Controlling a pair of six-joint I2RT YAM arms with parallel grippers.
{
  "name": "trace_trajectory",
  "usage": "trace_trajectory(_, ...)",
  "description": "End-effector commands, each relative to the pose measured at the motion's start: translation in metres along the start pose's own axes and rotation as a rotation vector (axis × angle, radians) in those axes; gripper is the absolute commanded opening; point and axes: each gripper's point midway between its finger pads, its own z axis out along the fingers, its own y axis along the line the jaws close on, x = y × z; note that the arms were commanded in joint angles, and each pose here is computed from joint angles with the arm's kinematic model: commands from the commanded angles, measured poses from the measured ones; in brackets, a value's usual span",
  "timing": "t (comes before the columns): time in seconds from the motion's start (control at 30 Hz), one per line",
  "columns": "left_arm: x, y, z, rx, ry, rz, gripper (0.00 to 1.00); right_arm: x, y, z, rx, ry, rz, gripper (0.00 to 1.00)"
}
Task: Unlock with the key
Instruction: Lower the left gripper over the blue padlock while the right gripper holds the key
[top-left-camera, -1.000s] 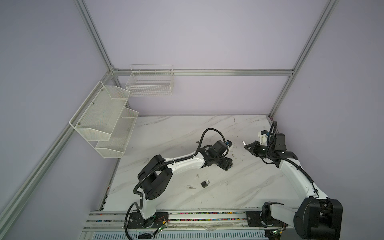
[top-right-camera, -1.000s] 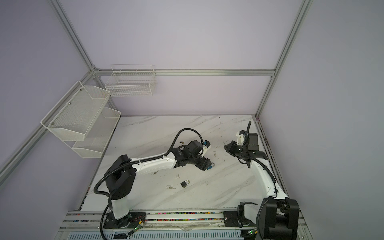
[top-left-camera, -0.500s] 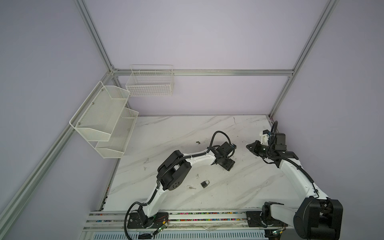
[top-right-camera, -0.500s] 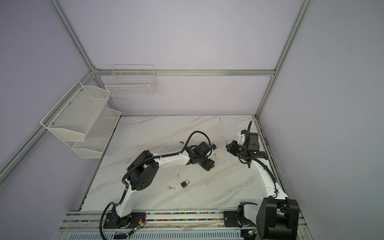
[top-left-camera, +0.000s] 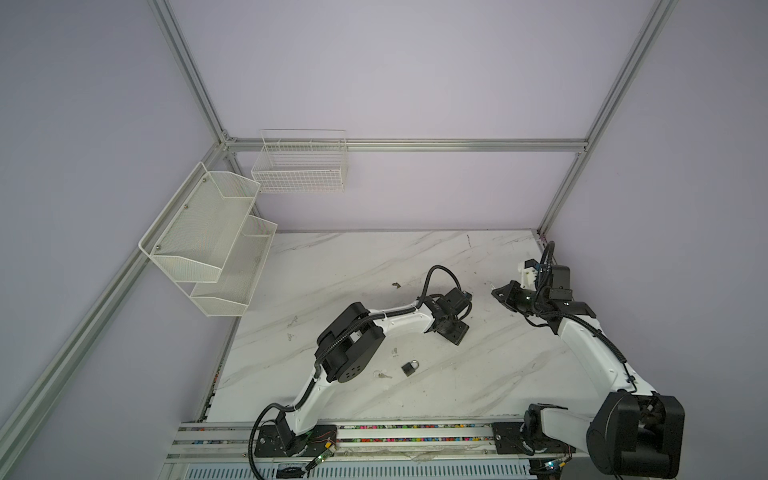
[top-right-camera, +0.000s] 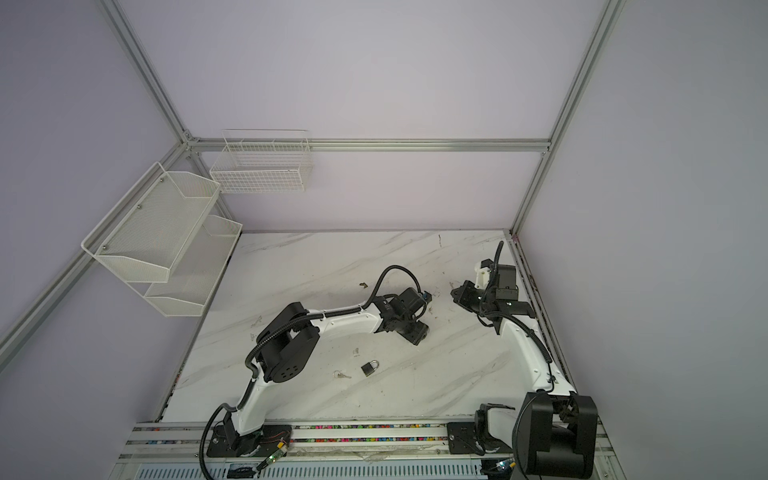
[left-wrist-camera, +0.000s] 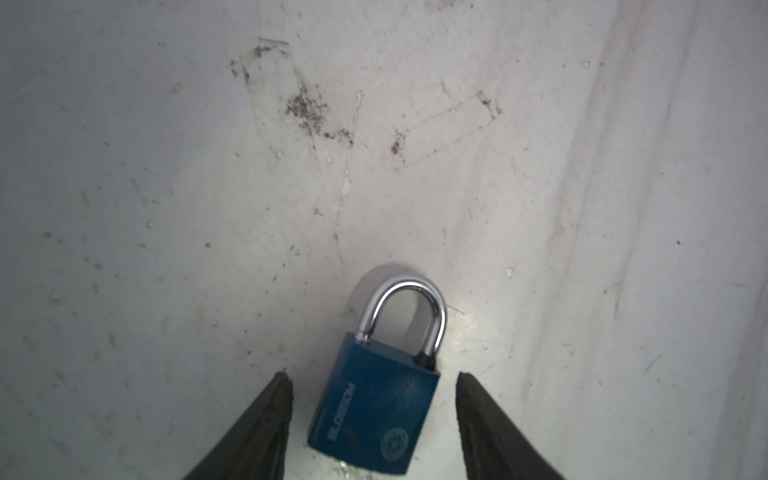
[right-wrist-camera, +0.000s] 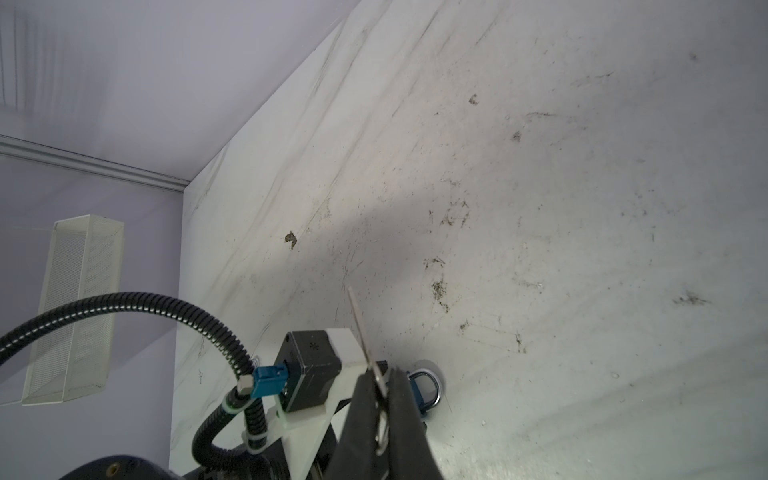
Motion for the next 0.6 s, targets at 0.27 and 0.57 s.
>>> trace_trajectory(0.27, -0.018, -0.014, -0.013, -0.072, -0.072, -0.044, 0.54, -0.007, 0.007, -0.004, -0.024, -0.019, -0.023, 0.0)
trace_trajectory(0.57, -0.012, -0.007, -0.002, -0.184, -0.057, -0.054, 0.47, -0.008, 0.006, -0.005, -0.012, -0.022, -0.014, 0.0)
